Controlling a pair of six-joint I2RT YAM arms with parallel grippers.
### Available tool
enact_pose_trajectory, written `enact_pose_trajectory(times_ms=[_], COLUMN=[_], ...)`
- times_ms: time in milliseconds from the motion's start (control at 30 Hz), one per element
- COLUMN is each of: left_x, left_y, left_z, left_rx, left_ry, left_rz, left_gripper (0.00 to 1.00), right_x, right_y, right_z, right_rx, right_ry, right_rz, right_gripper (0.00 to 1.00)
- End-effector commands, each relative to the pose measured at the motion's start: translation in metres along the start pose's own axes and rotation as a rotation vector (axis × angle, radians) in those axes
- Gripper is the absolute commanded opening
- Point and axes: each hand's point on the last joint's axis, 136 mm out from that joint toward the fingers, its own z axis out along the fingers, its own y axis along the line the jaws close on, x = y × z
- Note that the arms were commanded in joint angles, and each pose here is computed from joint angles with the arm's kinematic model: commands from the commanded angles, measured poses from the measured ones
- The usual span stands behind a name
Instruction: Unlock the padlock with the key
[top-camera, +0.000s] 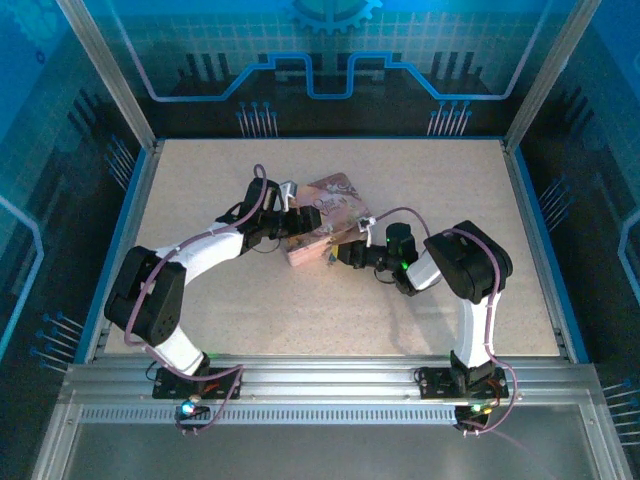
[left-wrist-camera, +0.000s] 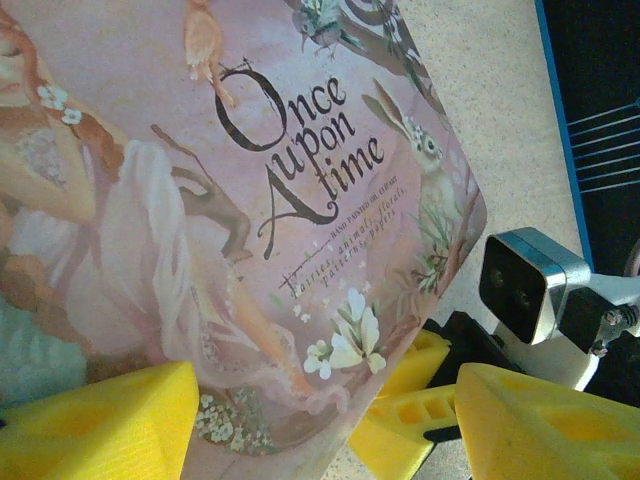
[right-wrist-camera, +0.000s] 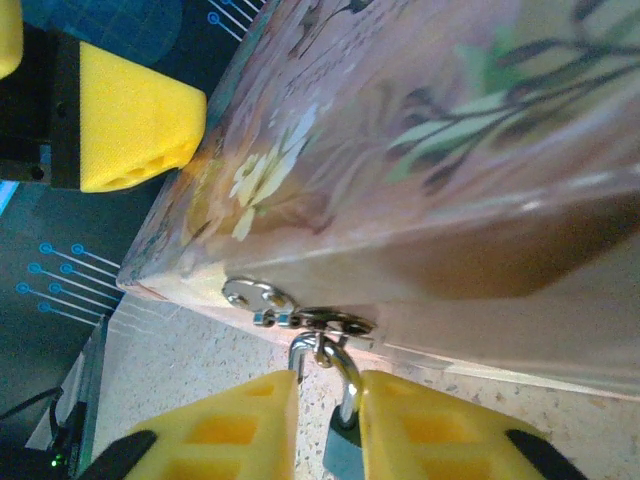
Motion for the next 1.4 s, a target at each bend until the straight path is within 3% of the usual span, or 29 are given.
enact_pose_trajectory(times_ms=[0, 333, 1133, 1367], left_x=[0.005, 0.009, 0.049, 0.047], left_y=[0.006, 0.01, 0.028, 0.023], left_z=[0.005, 0.005, -0.007, -0.006], left_rx=[-0.026, -0.036, -0.039, -0.024], left_ry=[0.024, 0.029, 0.041, 0.04], left_rz=[0.01, 0.006, -0.079, -0.076], left_gripper=[0.7, 0.7, 0.7, 0.7], right_x=[0.0, -0.004, -0.045, -0.044], right_y=[0.007, 0.003, -0.006, -0.007], right_z=[0.002, 0.005, -0.013, -0.004], right_rx=[-0.048, -0.031, 0.053, 0.053], right_ry=[0.003, -0.012, -0.281, -0.272], right_rz=[-0.025, -0.006, 0.189, 0.206], right_gripper=[0.17, 0.0, 0.0, 0.0])
